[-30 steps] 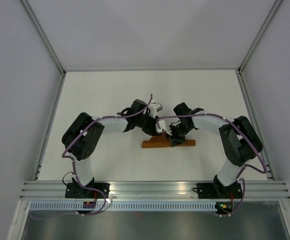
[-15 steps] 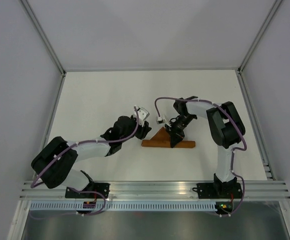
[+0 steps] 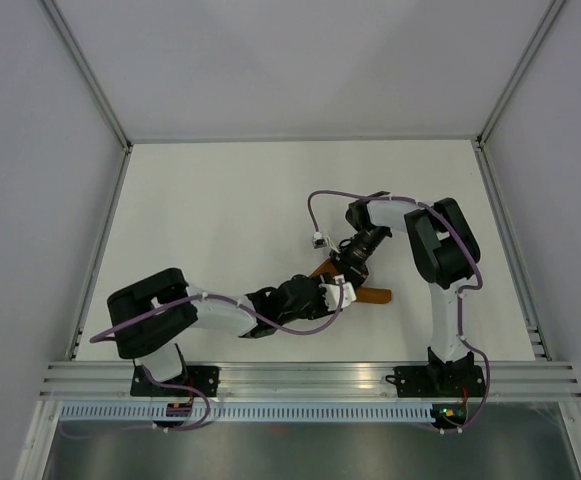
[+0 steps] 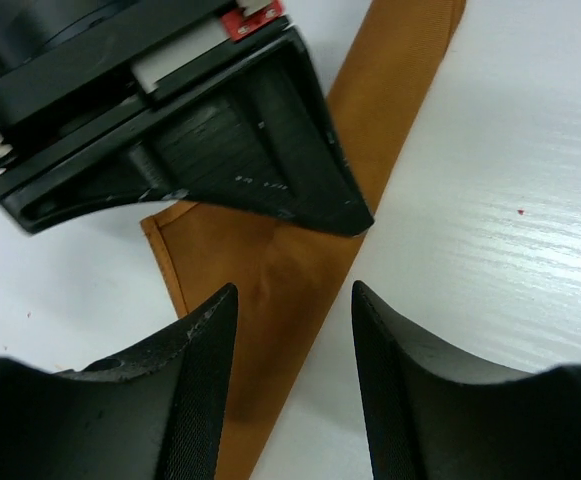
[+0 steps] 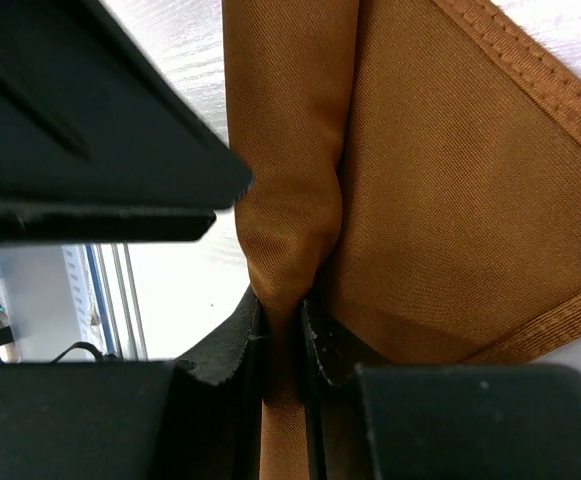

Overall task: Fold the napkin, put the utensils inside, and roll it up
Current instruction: Roll the napkin with the utensil

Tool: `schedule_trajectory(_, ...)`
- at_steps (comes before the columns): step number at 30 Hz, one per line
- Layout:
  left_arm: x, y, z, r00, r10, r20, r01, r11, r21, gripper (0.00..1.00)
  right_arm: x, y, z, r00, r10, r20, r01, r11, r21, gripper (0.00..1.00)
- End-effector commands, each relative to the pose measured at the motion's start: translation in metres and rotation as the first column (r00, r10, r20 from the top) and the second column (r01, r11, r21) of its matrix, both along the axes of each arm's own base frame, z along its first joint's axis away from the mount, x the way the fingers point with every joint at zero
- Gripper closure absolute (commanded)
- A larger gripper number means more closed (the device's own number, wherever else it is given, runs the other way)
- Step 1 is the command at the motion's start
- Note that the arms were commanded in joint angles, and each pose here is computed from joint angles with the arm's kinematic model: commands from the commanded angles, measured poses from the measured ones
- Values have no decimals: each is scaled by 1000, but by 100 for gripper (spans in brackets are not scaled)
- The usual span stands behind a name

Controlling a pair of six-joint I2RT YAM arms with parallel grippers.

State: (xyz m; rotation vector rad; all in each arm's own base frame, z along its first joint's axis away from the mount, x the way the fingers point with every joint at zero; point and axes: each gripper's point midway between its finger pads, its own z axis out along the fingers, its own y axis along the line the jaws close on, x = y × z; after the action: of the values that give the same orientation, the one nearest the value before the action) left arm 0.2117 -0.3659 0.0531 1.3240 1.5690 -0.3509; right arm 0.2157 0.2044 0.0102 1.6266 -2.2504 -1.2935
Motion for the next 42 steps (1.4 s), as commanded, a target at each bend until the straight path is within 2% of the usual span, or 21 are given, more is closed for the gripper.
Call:
schedule_trajectory(1, 4, -16, 9, 991, -58, 117, 52, 997, 51, 45, 15, -28, -57, 987, 115, 109, -99, 984, -147, 99)
schedule_trajectory(11, 6, -24, -25, 987, -99, 130, 79, 986, 148, 41, 19, -29, -57, 989, 108, 105, -92, 984, -152, 99)
schedule_trajectory(15, 4, -22, -43, 990, -107, 94, 87, 978, 192, 41, 18, -31, -57, 990, 105, 95, -89, 984, -153, 98)
schedule_trajectory(18, 1, -19, -55, 992, -115, 48, 102, 971, 217, 46, 18, -31, -56, 990, 107, 94, -92, 984, -151, 94)
schedule_trajectory(21, -6, -15, -66, 992, -124, -14, 124, 963, 240, 57, 18, -31, -56, 990, 109, 93, -95, 984, -150, 90)
schedule_trajectory(22, -7, -14, -69, 992, -126, -29, 129, 961, 244, 69, 18, -31, -55, 990, 108, 93, -93, 984, -150, 89)
schedule_trajectory(25, -14, -13, -79, 986, -136, -97, 157, 954, 255, 87, 20, -30, -53, 990, 101, 97, -87, 986, -143, 82)
schedule_trajectory(28, -21, -11, -87, 976, -141, -163, 181, 948, 262, 96, 23, -28, -47, 990, 87, 107, -73, 989, -128, 71)
schedule_trajectory(32, -33, -12, -91, 943, -165, -288, 233, 947, 220, 98, 34, -25, -26, 987, 43, 156, -31, 996, -84, 56)
schedule_trajectory(38, -39, -9, -96, 896, -157, -415, 254, 948, 190, 98, 57, -24, 9, 963, -76, 258, 87, 996, -29, 52)
schedule_trajectory(42, -40, -7, -99, 860, -137, -491, 250, 953, 172, 98, 90, -31, 27, 897, -214, 387, 229, 973, 6, 49)
